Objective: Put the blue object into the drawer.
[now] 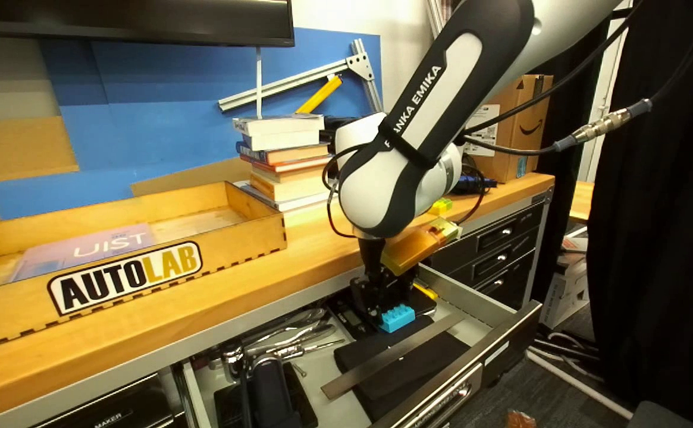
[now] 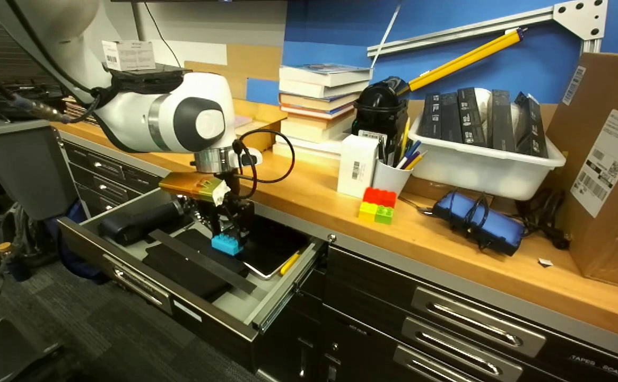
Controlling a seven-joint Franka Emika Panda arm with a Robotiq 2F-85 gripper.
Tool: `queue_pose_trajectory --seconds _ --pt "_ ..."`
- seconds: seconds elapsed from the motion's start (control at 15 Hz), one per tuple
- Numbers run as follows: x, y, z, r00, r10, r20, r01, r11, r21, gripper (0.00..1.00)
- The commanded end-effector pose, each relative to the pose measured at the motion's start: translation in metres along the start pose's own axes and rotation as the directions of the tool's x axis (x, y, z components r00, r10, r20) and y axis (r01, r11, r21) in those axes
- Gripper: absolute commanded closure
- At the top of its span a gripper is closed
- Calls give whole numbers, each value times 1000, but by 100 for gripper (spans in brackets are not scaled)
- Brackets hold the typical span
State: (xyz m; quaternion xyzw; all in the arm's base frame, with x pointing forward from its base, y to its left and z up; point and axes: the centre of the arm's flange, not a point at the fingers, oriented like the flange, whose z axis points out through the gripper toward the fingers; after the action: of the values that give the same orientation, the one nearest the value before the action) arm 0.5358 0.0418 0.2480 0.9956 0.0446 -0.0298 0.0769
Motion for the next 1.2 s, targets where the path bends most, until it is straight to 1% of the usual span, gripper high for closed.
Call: queue_pose_trajectory --seconds 0.0,0.2,0.33,0.4,0.47,0.6,0.8,0.93,1.0,1.07,1.13 --pt "-20 8 -17 1000 13 -26 -13 1000 7 0" --pt "-41 25 -26 999 42 12 -42 999 -7 0" --pt "-64 41 -26 994 80 68 -79 997 -13 0" --pt "-75 50 -24 988 111 106 -108 994 -30 0" --pt "-86 58 -22 980 127 151 -124 992 -29 0" --pt "-110 74 -20 964 137 227 -142 990 6 0" --pt "-141 97 -18 938 191 290 -200 980 2 0" --pt "-152 103 -2 916 206 345 -227 974 22 0" --pt "-154 101 8 907 199 370 -226 974 30 0" --pt "-154 97 19 905 173 388 -208 977 47 1" --pt "-155 93 27 905 163 394 -198 979 50 25"
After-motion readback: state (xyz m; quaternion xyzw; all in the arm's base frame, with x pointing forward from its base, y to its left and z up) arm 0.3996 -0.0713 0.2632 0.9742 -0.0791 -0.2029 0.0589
